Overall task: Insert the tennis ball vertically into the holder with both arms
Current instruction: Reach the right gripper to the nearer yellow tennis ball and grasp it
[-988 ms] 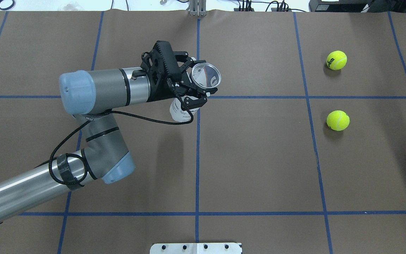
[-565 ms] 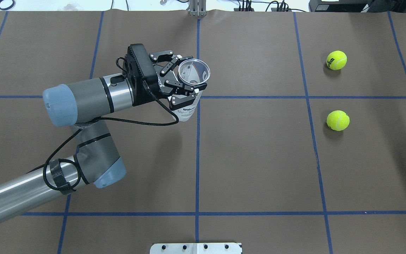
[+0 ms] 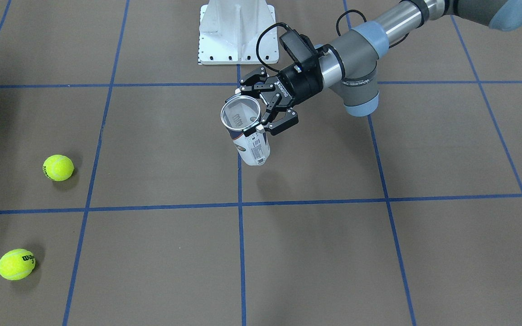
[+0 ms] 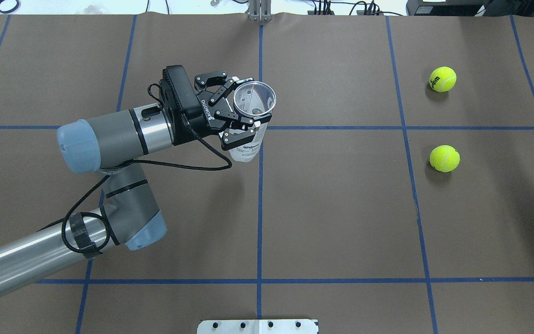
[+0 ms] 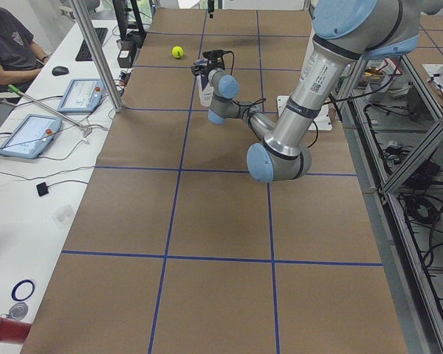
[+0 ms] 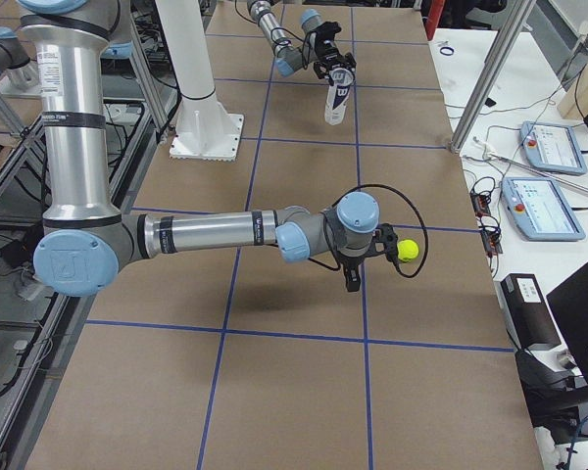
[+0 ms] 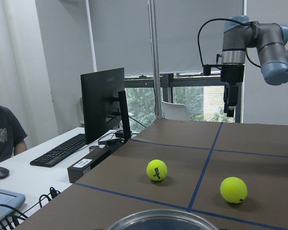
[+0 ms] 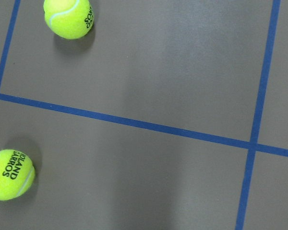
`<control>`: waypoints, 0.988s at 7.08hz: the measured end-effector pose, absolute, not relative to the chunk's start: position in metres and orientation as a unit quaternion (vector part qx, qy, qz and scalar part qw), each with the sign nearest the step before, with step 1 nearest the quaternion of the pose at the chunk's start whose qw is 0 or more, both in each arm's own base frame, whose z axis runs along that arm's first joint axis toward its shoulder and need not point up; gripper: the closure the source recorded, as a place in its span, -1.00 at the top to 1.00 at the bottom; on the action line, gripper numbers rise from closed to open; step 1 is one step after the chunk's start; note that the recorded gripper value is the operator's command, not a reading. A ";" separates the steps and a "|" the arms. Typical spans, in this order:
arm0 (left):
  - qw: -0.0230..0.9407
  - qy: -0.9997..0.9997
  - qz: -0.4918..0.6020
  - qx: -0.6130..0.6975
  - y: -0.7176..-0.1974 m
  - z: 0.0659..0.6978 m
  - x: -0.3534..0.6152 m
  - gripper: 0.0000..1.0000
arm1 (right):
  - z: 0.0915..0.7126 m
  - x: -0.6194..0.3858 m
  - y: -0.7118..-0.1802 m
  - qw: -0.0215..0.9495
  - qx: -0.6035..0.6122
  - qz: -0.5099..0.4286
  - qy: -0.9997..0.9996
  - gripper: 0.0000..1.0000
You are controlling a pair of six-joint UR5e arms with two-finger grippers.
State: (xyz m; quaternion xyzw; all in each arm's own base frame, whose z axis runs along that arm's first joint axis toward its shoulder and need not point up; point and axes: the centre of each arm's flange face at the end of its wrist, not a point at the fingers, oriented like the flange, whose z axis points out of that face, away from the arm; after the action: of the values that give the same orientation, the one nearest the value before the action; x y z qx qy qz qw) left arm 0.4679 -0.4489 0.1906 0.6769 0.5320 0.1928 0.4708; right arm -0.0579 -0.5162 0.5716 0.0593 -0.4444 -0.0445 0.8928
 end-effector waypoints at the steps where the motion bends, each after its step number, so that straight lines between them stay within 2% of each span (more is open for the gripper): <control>1: 0.468 0.536 0.180 0.679 -0.439 0.194 0.480 0.55 | 0.559 -0.086 -0.515 0.888 0.057 -0.022 -0.455 0.98; 4: 0.454 0.548 0.148 0.687 -0.420 0.203 0.498 0.55 | 0.530 -0.158 -0.511 0.881 0.050 0.040 -0.469 0.98; 7: 0.440 0.555 0.132 0.693 -0.414 0.226 0.509 0.56 | 0.513 -0.227 -0.507 0.890 0.043 0.058 -0.451 0.98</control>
State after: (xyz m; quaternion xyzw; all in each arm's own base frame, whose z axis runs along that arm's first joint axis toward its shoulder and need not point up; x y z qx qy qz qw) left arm 0.5093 -0.4139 0.2259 0.6932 0.5555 0.1317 0.4399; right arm -0.2269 -0.5069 0.5131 0.0434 -0.4511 0.0582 0.8895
